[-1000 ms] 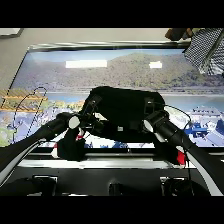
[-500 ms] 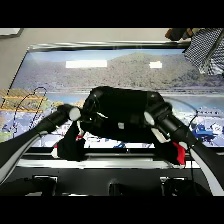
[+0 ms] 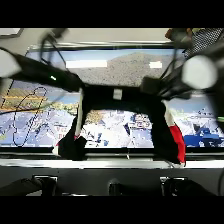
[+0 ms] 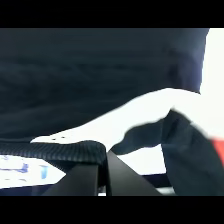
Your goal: Fold the clothes and pants, and hang the long-sleeved shirts on hangers.
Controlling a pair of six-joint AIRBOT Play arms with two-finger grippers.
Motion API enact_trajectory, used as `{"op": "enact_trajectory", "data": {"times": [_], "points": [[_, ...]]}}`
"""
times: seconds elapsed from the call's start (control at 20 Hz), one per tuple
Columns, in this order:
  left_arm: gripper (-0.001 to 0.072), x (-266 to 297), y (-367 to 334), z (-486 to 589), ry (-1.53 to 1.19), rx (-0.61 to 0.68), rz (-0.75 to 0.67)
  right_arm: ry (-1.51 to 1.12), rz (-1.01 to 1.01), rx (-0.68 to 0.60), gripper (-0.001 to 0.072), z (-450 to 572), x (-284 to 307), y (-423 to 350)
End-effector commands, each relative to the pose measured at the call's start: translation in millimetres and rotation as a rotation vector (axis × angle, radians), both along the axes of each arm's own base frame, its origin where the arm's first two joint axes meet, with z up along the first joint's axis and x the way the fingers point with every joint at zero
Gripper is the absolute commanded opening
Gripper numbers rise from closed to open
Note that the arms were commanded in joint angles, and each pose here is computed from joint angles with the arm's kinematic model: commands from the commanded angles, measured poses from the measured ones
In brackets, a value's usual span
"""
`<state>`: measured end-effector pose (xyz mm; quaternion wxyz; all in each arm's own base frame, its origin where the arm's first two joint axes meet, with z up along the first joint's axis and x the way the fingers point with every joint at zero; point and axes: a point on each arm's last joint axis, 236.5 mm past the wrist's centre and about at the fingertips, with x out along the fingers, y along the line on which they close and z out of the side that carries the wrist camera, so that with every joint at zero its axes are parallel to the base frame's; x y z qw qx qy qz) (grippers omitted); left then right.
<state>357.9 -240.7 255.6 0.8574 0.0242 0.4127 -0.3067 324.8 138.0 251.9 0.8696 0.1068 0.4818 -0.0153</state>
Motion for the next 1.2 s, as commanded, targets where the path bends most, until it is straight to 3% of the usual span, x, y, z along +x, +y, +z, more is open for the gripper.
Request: {"op": "enact_trajectory", "data": {"times": [0.0,0.25,0.35,0.5,0.75,1.15], "points": [[0.0022,-26.1,16.7,94.4,-0.143,-0.131,0.062,-0.169,0.019,0.098,0.0046,85.4,-25.0,-12.9],[0.0022,-69.6,27.2,119.0,-0.145,-0.187,0.048,-0.285,0.076,0.292,0.0046,133.3,-62.4,-3.2],[0.0023,-80.0,32.1,119.2,-0.125,-0.187,0.057,-0.303,0.07,0.306,0.0046,140.0,-72.0,-9.8],[0.0022,-77.7,30.9,90.9,-0.021,-0.161,0.085,-0.237,0.028,0.217,0.0046,112.7,-63.8,-20.5],[0.0022,-51.0,18.0,-32.1,0.271,-0.041,0.149,-0.008,0.042,-0.088,0.0046,-9.1,-28.5,-30.0],[0.0022,-32.7,-14.3,-207.4,0.509,0.027,0.194,0.21,-0.043,-0.062,0.0046,-168.5,-13.7,1.4]]}}
